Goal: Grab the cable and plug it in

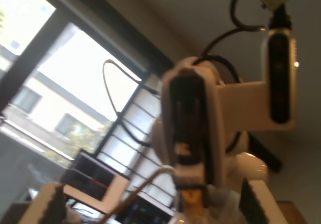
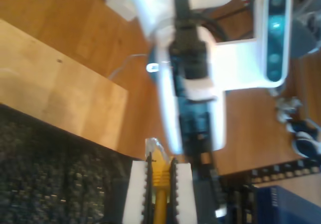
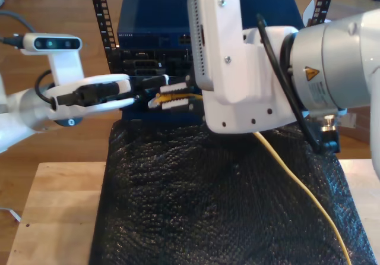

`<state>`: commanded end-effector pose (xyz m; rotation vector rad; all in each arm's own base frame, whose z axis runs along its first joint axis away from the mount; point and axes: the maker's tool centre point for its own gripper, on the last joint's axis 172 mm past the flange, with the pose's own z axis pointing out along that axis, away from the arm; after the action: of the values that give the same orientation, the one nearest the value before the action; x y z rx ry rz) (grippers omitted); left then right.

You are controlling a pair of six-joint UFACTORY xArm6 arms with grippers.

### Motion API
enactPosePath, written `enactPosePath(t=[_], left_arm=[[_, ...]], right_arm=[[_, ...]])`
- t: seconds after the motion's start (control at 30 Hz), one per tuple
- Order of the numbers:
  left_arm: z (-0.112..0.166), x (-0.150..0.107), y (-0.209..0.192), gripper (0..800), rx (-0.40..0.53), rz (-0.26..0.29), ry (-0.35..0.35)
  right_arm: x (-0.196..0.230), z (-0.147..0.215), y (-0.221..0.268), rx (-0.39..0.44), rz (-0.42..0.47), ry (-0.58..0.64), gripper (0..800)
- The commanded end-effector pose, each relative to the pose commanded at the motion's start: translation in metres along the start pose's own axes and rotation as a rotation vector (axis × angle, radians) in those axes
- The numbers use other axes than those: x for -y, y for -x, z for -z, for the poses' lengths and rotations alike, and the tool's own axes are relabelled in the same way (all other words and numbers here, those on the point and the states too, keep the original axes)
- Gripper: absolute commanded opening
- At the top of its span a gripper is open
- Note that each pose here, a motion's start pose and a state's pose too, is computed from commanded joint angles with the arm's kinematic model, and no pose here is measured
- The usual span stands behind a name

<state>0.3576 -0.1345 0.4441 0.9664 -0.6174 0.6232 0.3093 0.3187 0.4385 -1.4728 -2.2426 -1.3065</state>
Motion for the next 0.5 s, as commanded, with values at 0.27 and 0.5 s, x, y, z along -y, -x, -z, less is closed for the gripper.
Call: enactPosePath(t=[0.27, 0.5], left_arm=[[0.003, 0.000, -0.023, 800, 0.058, -0.101, -0.108], [0.020, 0.013, -0.016, 800, 0.183, -0.108, -0.241]], right_arm=[[0.015, 0.008, 0.080, 0.104, -0.163, -0.098, 0], [0.024, 0.024, 0.157, 0.200, -0.394, -0.134, 0]])
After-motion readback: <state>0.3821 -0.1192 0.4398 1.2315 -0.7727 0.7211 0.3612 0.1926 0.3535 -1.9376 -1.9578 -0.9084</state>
